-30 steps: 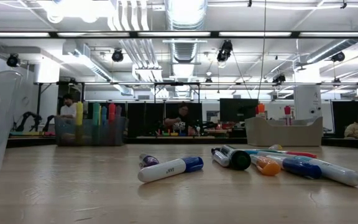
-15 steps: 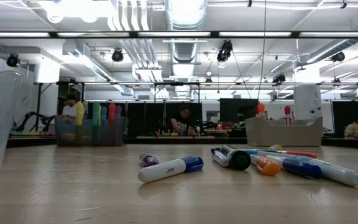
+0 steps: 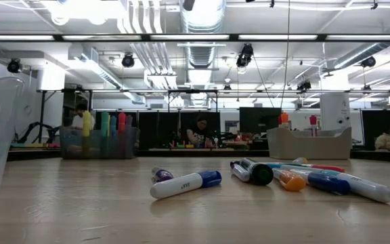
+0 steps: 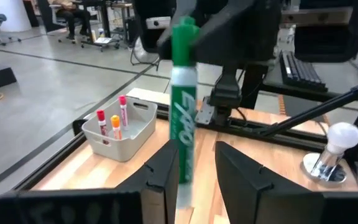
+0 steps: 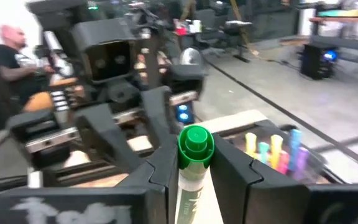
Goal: Pick & Place Markers
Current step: Put the green marker pen into the gray bin
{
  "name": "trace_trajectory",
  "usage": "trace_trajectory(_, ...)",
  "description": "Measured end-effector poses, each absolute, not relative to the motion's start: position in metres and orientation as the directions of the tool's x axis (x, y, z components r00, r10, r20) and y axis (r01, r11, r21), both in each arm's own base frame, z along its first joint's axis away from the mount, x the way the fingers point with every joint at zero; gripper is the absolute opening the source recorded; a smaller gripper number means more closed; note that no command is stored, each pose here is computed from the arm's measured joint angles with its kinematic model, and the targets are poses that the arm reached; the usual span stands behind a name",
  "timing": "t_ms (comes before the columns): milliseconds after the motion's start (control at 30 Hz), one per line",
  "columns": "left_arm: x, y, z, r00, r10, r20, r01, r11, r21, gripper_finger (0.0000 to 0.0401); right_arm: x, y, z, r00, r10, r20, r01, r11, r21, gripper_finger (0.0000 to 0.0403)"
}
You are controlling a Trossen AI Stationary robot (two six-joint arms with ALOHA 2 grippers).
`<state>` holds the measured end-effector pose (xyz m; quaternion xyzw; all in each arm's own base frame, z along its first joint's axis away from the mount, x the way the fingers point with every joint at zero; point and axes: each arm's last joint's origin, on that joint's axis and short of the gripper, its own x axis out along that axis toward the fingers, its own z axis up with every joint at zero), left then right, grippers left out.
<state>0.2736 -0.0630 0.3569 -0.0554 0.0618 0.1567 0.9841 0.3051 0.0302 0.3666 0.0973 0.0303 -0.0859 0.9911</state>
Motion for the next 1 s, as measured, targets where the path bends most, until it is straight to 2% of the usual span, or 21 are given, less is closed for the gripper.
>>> trace_trajectory(267, 0.267, -0.061, 0.350, 0.923, 0.308, -0.230, -0.323, 0.946, -0.030, 0.0105, 0.301, 0.025, 0.358, 0.935, -0.313, -0.168, 0.337, 0.932, 0.136, 0.0072)
trace_trajectory(433, 0.266, -0.061, 0.336, 0.909, 0.311, -0.276, -0.323, 0.946, 0.001, 0.0106, 0.295, 0.020, 0.352, 0.864, -0.447, -0.229, 0.478, 0.873, 0.098, 0.0070)
trace_trajectory(667, 0.264, -0.061, 0.312, 0.892, 0.306, -0.333, -0.319, 0.948, 0.019, 0.0106, 0.283, 0.014, 0.340, 0.705, -0.638, -0.310, 0.683, 0.729, 0.051, 0.0071)
trace_trajectory(1000, 0.260, -0.064, 0.277, 0.894, 0.257, -0.367, -0.279, 0.960, -0.008, 0.0106, 0.262, 0.007, 0.317, 0.494, -0.794, -0.354, 0.855, 0.518, 0.032, 0.0070)
